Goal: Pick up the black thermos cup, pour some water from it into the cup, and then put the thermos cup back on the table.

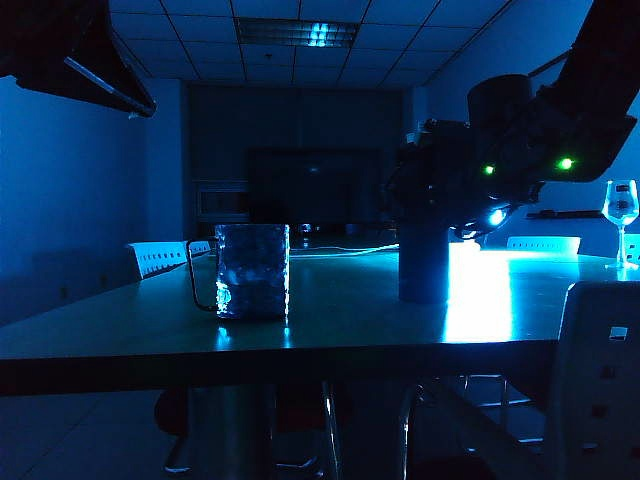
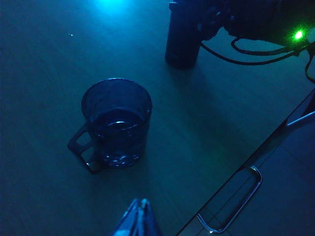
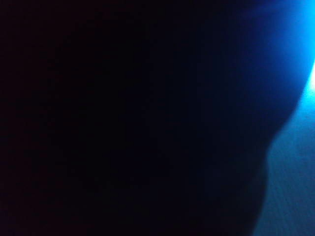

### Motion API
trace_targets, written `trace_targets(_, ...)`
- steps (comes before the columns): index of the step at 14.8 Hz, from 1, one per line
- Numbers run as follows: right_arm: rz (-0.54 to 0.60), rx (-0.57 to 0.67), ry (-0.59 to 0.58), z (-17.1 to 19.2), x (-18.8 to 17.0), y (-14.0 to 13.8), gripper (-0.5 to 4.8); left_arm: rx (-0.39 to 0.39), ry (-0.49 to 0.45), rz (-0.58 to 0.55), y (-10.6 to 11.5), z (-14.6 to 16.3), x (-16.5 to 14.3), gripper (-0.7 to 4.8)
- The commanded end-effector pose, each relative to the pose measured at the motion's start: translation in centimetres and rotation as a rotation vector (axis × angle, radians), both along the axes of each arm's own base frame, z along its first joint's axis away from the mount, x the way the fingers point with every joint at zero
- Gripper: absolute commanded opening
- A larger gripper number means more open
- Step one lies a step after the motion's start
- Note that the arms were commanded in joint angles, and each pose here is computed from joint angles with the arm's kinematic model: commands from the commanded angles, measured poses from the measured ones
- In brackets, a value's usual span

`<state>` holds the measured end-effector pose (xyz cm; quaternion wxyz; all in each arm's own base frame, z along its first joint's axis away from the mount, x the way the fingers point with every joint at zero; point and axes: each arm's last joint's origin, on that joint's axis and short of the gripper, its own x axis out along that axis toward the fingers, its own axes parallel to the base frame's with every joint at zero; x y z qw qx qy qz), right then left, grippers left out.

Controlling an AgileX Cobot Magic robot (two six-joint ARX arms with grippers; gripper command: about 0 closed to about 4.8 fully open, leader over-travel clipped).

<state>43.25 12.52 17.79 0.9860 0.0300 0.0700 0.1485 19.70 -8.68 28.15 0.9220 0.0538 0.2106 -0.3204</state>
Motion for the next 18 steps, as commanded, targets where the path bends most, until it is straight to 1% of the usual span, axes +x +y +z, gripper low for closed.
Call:
trace_targets(1, 0.054, 0.03, -0.087, 1.5, 0.0, 0.3, 3.86, -0.008, -0.01, -0.008, -0.1, 0.3, 0.0, -0.06)
trace_targets(2, 0.067, 0.031, -0.086, 1.5, 0.0, 0.3, 4.77, -0.008, -0.01, -0.008, -0.1, 0.3, 0.0, -0.06)
trace_targets(4, 0.091, 0.033, -0.09, 1.7, -0.1, 0.4, 4.79, -0.008, -0.01, -0.008, -0.1, 0.3, 0.0, -0.06)
trace_targets(7, 0.094, 0.025, -0.079, 2.5, -0.4, 0.3, 4.79, -0.008, -0.011, -0.008, -0.1, 0.3, 0.0, -0.06)
trace_targets(8, 0.095, 0.015, -0.062, 3.0, -0.5, 0.3, 4.79, -0.008, -0.011, -0.008, -0.1, 0.3, 0.0, -0.06)
trace_targets(10, 0.101, -0.048, -0.032, 4.0, -1.1, 0.1, 4.79, -0.008, -0.01, -0.008, -0.1, 0.3, 0.0, -0.06)
trace_targets(11, 0.105, -0.078, 0.024, 4.8, -1.8, -0.1, 4.79, -0.009, -0.011, -0.008, -0.1, 0.3, 0.0, -0.06)
trace_targets(15, 0.117, -0.142, 0.188, 6.3, -3.7, -0.7, 4.79, -0.012, -0.02, -0.008, -0.1, 0.4, 0.0, -0.06)
trace_targets(17, 0.12, -0.157, 0.259, 7.2, -4.9, -1.0, 4.79, -0.018, -0.034, -0.008, -0.1, 0.5, 0.0, -0.06)
trace_targets(18, 0.124, -0.151, 0.269, 8.4, -5.7, -1.2, 4.79, -0.043, -0.039, -0.021, -0.1, 0.8, -0.1, -0.06)
